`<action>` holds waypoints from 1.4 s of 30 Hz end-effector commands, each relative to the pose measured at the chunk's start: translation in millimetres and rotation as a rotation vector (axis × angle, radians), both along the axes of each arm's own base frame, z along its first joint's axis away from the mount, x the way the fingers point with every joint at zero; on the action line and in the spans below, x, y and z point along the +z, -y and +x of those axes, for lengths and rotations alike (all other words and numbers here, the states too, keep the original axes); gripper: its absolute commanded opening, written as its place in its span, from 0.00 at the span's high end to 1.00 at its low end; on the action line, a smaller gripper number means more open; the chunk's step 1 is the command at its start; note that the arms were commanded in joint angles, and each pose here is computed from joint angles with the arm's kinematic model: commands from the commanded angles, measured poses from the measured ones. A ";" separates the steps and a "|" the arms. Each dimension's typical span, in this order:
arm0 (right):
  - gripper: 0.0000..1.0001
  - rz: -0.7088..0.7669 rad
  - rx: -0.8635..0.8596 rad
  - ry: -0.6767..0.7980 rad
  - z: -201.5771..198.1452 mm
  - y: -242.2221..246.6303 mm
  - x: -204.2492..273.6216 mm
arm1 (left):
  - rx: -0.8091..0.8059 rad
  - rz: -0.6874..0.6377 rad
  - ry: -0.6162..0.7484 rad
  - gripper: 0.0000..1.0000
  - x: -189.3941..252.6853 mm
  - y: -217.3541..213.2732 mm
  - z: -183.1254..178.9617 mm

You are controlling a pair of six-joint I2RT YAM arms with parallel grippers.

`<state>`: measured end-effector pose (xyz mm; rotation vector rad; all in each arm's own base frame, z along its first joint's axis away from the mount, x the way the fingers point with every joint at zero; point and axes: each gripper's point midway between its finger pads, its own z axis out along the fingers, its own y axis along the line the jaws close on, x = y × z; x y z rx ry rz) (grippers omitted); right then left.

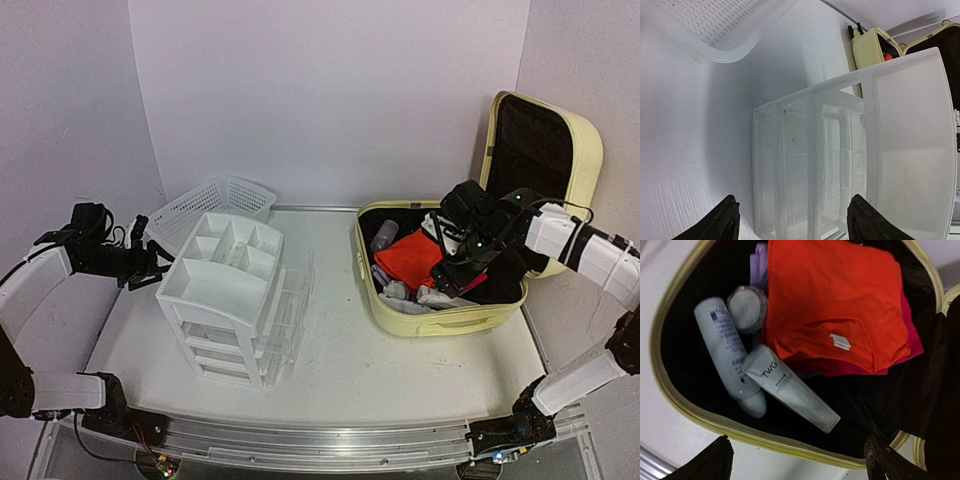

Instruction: Open, take out, and arrange the luggage

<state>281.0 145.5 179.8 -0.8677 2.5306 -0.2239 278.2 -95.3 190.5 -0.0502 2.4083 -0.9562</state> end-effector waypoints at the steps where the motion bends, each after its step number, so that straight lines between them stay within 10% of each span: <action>1: 0.13 0.060 0.184 -0.105 8.9 -0.2 -10.5 | -0.015 0.032 0.070 0.25 14.3 -3.0 5.4; 5: 0.28 0.080 0.176 -0.259 16.4 7.5 -39.9 | -0.023 0.048 0.060 0.26 5.4 -3.9 3.3; 14: 0.20 0.029 0.245 -0.380 19.3 5.8 -78.4 | -0.034 0.045 0.075 0.25 7.3 -2.5 4.1; 42: 0.54 0.069 0.337 -0.269 38.3 -8.8 -98.6 | -0.039 0.040 0.080 0.27 7.2 -1.7 4.1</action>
